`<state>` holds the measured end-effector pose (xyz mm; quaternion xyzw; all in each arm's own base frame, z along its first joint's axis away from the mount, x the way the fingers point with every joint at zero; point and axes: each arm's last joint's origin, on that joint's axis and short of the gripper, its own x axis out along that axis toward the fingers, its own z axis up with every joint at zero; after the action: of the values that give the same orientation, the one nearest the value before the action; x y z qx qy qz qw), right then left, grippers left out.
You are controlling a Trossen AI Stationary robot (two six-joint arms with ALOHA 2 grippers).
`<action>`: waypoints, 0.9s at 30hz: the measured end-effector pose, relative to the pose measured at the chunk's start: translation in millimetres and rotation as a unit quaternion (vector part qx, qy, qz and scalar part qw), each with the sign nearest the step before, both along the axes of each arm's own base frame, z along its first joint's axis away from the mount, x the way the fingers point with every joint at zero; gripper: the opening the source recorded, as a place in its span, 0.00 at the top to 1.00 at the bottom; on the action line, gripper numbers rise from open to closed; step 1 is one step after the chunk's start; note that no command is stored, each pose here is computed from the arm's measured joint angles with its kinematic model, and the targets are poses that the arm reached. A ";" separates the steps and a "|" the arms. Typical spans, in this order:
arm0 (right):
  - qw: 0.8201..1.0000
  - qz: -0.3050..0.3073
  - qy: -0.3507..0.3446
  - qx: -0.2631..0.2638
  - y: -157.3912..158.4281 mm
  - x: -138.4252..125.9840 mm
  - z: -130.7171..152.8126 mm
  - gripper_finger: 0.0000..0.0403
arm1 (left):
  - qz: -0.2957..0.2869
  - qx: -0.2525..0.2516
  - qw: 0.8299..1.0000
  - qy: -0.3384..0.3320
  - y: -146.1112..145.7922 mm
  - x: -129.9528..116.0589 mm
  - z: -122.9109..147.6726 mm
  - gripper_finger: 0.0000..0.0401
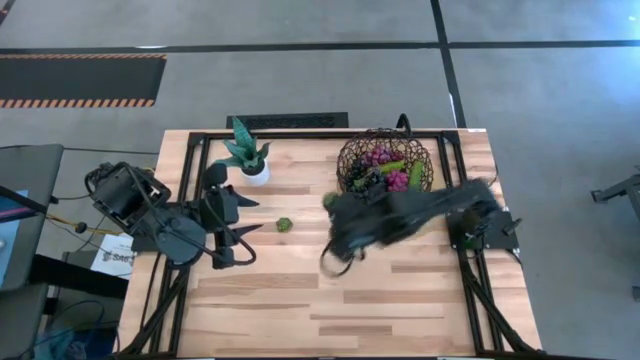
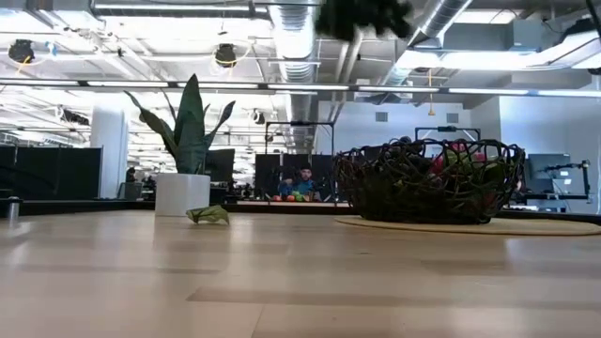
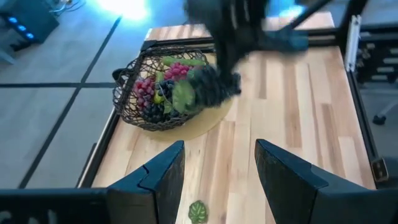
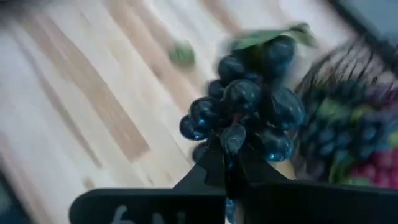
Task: Build produce basket
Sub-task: Put the black grapes into the black wire basket
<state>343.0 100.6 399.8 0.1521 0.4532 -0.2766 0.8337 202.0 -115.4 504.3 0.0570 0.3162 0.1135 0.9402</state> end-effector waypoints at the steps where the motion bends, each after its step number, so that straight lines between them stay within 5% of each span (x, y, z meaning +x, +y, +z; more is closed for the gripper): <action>1: 1.000 0.002 -0.023 -0.011 -7.6 -10.5 14.9 0.99 | 0.008 -0.002 1.000 -0.004 0.4 0.0 0.2 0.54; 7: 0.994 -0.004 -0.086 -0.073 -54.4 -72.1 72.0 0.99 | 0.050 -0.016 0.998 -0.028 1.8 0.1 1.1 0.54; 14: 0.986 -0.049 -0.094 -0.130 -109.2 -121.0 97.2 1.00 | 0.093 -0.020 0.994 -0.057 3.3 0.7 1.9 0.54; 20: 0.986 -0.106 -0.007 -0.125 -152.1 -139.8 67.5 1.00 | 0.109 -0.033 0.991 -0.066 3.3 1.1 1.8 0.54; 27: 0.991 -0.112 0.066 -0.023 -187.6 -150.5 -12.5 1.00 | 0.114 -0.039 0.990 -0.069 3.3 1.2 1.8 0.54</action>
<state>192.5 -87.0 387.3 0.1646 0.4810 -0.3881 0.7687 203.2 -112.1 506.1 -0.0240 0.2587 0.2113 0.9423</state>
